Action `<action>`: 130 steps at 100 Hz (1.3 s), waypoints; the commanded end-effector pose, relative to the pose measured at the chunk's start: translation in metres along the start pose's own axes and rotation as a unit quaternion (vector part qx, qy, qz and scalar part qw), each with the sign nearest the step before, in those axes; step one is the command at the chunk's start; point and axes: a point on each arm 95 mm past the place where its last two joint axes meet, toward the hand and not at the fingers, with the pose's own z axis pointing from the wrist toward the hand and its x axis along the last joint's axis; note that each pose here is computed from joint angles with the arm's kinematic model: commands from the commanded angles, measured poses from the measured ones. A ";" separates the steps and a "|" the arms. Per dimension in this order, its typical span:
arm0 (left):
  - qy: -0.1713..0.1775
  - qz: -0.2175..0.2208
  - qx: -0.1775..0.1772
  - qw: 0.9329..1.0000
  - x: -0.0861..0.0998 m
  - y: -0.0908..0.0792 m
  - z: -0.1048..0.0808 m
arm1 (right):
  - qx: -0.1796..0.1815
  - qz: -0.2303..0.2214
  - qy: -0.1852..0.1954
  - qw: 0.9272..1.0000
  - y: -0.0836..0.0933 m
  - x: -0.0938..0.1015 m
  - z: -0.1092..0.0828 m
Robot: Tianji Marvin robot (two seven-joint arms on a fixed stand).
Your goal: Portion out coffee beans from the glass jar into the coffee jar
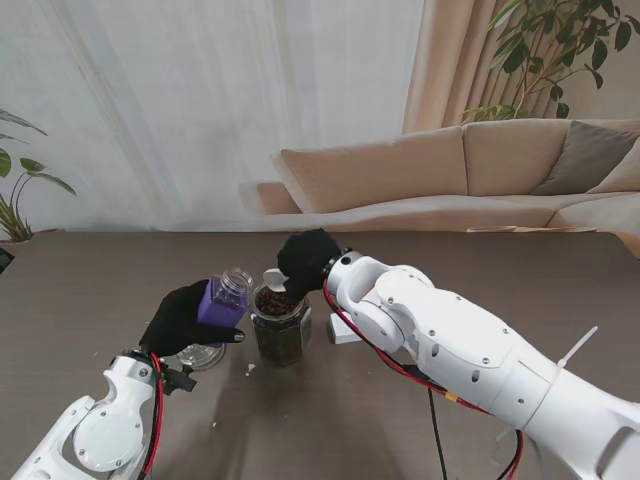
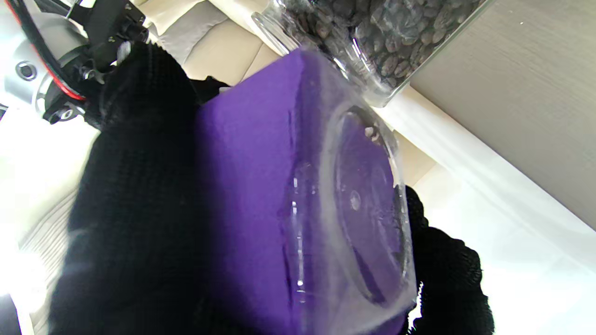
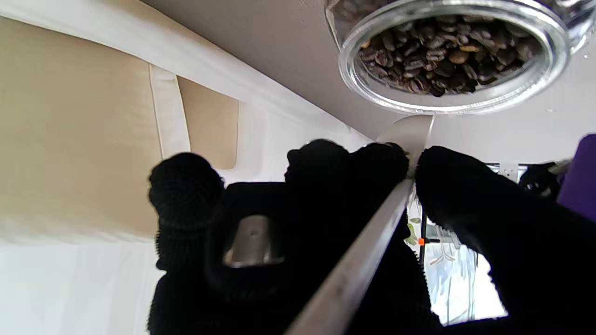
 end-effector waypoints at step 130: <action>0.003 -0.006 -0.011 1.000 0.004 0.006 0.003 | 0.051 0.050 0.005 0.997 -0.034 0.015 0.019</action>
